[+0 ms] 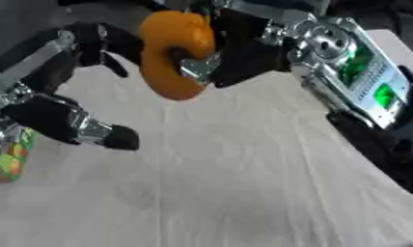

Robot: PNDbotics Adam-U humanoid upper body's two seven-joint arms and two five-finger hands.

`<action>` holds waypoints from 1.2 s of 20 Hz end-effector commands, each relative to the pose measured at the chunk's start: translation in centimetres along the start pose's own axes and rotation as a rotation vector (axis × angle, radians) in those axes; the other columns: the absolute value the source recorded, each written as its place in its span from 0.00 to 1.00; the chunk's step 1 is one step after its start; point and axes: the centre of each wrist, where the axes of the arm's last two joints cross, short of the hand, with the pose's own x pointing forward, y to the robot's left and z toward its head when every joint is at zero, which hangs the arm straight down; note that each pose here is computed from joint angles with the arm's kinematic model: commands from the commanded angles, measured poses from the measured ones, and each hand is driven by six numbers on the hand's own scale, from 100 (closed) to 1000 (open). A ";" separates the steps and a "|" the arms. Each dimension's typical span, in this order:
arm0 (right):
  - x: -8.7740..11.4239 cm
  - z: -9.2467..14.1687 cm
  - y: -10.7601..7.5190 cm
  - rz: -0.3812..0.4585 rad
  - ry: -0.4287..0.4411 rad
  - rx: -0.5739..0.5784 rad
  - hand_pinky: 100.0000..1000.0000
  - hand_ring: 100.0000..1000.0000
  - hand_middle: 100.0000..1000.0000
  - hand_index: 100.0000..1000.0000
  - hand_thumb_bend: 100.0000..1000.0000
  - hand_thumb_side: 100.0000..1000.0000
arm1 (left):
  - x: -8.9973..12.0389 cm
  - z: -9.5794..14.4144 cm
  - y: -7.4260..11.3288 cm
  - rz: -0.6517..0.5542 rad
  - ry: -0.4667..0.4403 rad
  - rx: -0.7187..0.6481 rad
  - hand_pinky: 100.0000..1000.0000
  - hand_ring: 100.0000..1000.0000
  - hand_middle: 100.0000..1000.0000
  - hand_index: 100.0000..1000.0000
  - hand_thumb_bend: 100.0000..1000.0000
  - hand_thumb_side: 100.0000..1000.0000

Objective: Pick up the objects with one hand, pass them to the other hand, and then place them into the box on the other side of the table.

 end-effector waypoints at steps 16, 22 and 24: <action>0.9 0.8 -0.5 0.004 -0.021 -0.064 0.69 0.65 0.38 0.54 0.00 0.00 | -1.0 1.6 -0.2 0.052 0.095 0.228 0.60 0.67 0.57 0.76 0.96 0.26; 1.2 0.6 -0.2 0.009 -0.025 -0.035 0.69 0.65 0.38 0.54 0.00 0.00 | -0.4 1.2 -0.2 0.055 0.063 0.207 0.61 0.69 0.59 0.76 0.97 0.26; 1.2 0.5 -0.2 0.012 -0.023 -0.028 0.69 0.65 0.38 0.54 0.00 0.00 | -0.2 1.0 -0.3 0.053 0.043 0.193 0.61 0.69 0.60 0.76 0.97 0.26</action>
